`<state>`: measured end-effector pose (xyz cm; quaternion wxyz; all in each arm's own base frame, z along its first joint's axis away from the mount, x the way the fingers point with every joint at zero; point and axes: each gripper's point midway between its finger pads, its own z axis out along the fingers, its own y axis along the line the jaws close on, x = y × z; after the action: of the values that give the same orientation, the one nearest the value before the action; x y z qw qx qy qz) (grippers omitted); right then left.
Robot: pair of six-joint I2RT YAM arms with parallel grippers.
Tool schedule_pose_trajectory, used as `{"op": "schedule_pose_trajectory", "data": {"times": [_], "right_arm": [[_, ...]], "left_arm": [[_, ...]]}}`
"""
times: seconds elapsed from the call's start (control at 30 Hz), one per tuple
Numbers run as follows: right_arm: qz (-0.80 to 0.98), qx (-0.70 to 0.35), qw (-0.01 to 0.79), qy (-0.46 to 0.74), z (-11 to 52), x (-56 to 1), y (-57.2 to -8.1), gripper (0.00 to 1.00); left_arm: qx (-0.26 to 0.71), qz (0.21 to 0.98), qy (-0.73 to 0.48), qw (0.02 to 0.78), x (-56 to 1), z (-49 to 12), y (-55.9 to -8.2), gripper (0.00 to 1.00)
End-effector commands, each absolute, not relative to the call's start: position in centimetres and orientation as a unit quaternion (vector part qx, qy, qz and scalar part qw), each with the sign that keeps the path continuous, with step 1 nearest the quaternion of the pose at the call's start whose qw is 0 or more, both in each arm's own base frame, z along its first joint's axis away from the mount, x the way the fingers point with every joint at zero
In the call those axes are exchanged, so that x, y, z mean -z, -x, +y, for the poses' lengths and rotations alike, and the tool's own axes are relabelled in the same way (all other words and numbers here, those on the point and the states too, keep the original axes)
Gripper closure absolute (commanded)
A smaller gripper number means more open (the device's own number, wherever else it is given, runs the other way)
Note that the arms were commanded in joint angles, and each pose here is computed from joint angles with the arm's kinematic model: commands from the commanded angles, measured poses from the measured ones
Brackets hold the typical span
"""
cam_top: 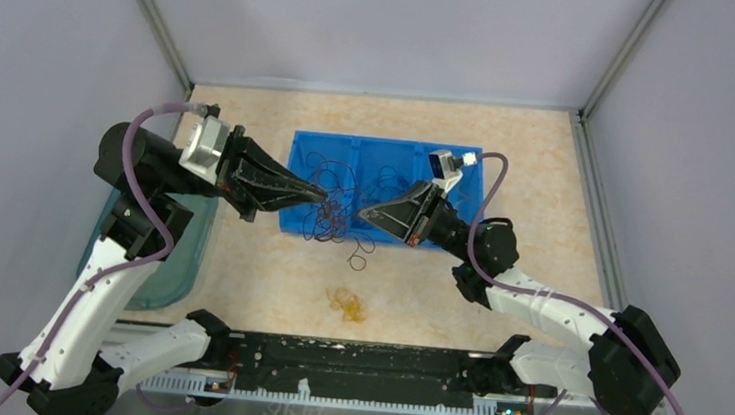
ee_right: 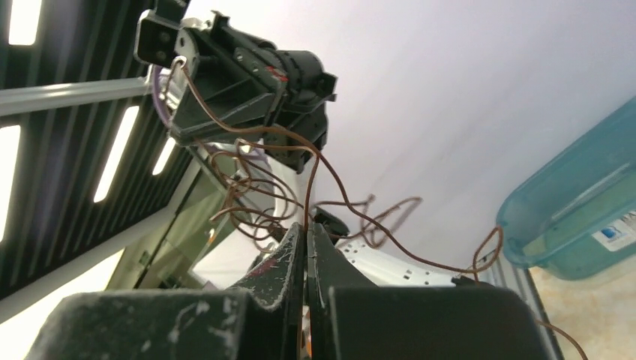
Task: Untangle the cables
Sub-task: Untie the cable.
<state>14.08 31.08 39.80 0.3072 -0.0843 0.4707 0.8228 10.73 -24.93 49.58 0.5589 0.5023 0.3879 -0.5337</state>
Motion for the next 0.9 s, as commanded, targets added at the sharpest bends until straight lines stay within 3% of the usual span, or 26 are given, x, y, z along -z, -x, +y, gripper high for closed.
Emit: {"op": "schedule_pose_trajectory", "data": {"times": [0.0, 0.27, 0.57, 0.87], "right_arm": [[0.477, -0.804, 0.349, 0.062, 30.0, -39.5, -14.8, 1.00], [0.559, -0.735, 0.383, 0.034, 28.9, -33.4, -15.9, 1.00], [0.643, -0.645, 0.413, -0.010, 26.0, -25.9, -16.7, 1.00], [0.712, -0.562, 0.415, -0.061, 23.4, -20.3, -17.5, 1.00]], "left_arm": [[0.517, 0.369, -0.513, 0.577, -50.0, -24.5, -10.3, 1.00], [0.418, 0.374, -0.458, 0.689, -52.7, -23.5, -14.2, 1.00], [0.241, 0.403, -0.330, 0.819, -56.5, -19.2, -21.1, 1.00], [0.167, 0.393, -0.280, 0.860, -59.5, -16.7, -22.8, 1.00]]}}
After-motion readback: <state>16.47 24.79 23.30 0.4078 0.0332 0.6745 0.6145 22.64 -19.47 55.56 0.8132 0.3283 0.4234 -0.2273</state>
